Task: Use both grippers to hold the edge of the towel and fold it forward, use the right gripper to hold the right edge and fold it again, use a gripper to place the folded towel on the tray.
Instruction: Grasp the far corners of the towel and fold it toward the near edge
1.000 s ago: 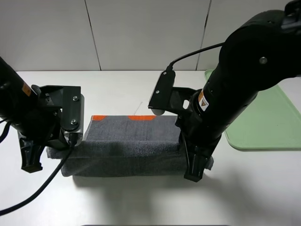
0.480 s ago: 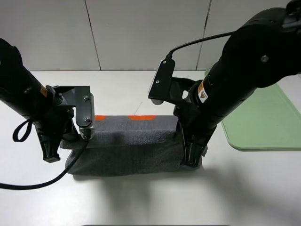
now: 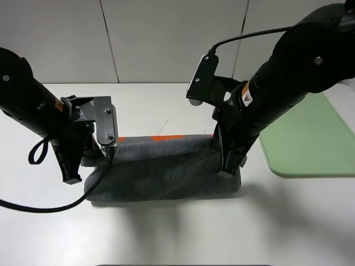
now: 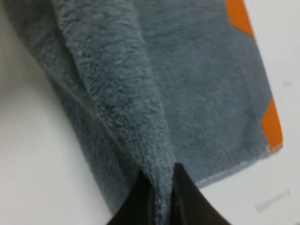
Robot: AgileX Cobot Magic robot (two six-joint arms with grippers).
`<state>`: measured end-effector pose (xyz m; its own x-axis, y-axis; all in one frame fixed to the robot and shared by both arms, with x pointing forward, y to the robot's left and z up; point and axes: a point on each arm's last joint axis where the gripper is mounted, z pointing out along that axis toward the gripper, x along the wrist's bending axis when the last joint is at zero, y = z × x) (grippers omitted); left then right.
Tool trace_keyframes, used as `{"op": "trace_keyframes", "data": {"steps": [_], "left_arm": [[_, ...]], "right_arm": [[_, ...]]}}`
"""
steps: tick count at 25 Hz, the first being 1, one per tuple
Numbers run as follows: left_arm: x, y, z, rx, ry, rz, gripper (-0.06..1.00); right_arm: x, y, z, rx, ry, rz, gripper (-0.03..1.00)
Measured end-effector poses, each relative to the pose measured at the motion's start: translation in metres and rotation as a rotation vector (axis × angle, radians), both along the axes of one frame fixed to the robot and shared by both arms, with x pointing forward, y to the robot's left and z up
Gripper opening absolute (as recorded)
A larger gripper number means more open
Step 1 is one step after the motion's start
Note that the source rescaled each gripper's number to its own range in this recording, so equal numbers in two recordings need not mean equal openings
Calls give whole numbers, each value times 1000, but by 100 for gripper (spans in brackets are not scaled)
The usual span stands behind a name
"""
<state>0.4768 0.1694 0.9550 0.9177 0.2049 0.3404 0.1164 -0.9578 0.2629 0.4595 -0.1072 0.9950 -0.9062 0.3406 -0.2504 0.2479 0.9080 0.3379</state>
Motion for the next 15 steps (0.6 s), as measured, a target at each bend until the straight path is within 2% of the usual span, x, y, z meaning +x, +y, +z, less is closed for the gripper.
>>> {"op": "trace_keyframes", "data": {"steps": [8,15], "left_arm": [[17,-9,-1,-2,-18,-7,0],[38,-12,-6,8,-18,10,0]], "right_arm": [[7,-2,-8,-20,7,0,0],[24,11,-15,-55,28,4,0]]}}
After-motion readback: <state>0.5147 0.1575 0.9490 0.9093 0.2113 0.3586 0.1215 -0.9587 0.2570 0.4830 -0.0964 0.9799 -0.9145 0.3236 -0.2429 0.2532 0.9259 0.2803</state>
